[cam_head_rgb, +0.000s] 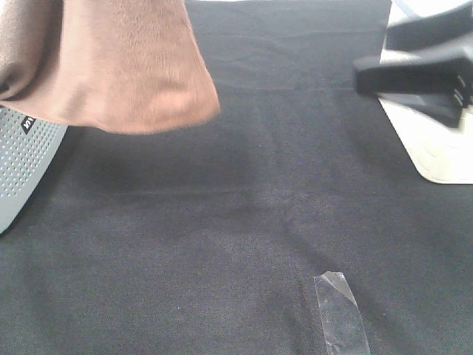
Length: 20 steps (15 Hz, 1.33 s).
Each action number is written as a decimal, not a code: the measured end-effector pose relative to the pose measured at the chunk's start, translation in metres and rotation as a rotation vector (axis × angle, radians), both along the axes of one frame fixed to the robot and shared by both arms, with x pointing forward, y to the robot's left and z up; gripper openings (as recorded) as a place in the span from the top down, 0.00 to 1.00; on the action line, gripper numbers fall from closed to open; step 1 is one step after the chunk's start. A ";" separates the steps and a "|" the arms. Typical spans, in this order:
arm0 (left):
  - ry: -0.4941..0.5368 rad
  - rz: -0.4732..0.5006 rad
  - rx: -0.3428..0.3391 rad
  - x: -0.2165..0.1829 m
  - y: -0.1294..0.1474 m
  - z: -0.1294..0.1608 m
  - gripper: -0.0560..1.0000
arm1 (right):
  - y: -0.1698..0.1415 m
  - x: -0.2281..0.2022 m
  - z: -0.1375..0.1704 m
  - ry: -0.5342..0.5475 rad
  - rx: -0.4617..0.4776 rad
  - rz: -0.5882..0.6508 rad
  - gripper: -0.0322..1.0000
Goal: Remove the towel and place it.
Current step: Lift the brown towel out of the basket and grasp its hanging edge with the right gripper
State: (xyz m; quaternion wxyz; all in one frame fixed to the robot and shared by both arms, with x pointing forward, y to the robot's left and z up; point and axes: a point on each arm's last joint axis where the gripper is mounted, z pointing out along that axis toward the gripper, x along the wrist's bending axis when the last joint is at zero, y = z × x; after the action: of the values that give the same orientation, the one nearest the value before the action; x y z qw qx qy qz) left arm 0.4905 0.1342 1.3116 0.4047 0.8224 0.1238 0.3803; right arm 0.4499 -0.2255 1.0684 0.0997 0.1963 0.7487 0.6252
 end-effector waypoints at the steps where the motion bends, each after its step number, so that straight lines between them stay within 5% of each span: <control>1: 0.011 -0.015 -0.018 -0.001 -0.002 0.000 0.95 | 0.012 0.011 -0.002 0.008 0.035 0.063 0.13; 6: 0.036 -0.043 -0.048 -0.002 -0.006 -0.001 0.95 | 0.081 0.038 -0.010 0.047 0.044 0.309 0.13; 10: 0.064 -0.065 -0.059 -0.004 -0.007 -0.002 0.95 | 0.126 0.062 -0.022 0.085 0.006 0.347 0.13; 20: 0.060 -0.058 -0.051 -0.003 -0.007 -0.002 0.95 | 0.129 0.054 -0.036 0.156 -0.019 0.524 0.15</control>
State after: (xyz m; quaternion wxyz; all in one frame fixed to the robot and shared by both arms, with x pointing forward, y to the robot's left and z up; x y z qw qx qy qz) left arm 0.4872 0.1275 1.3095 0.4326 0.8260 0.1216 0.3403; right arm 0.5043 -0.0964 1.0323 -0.1217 0.0425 0.7853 0.6056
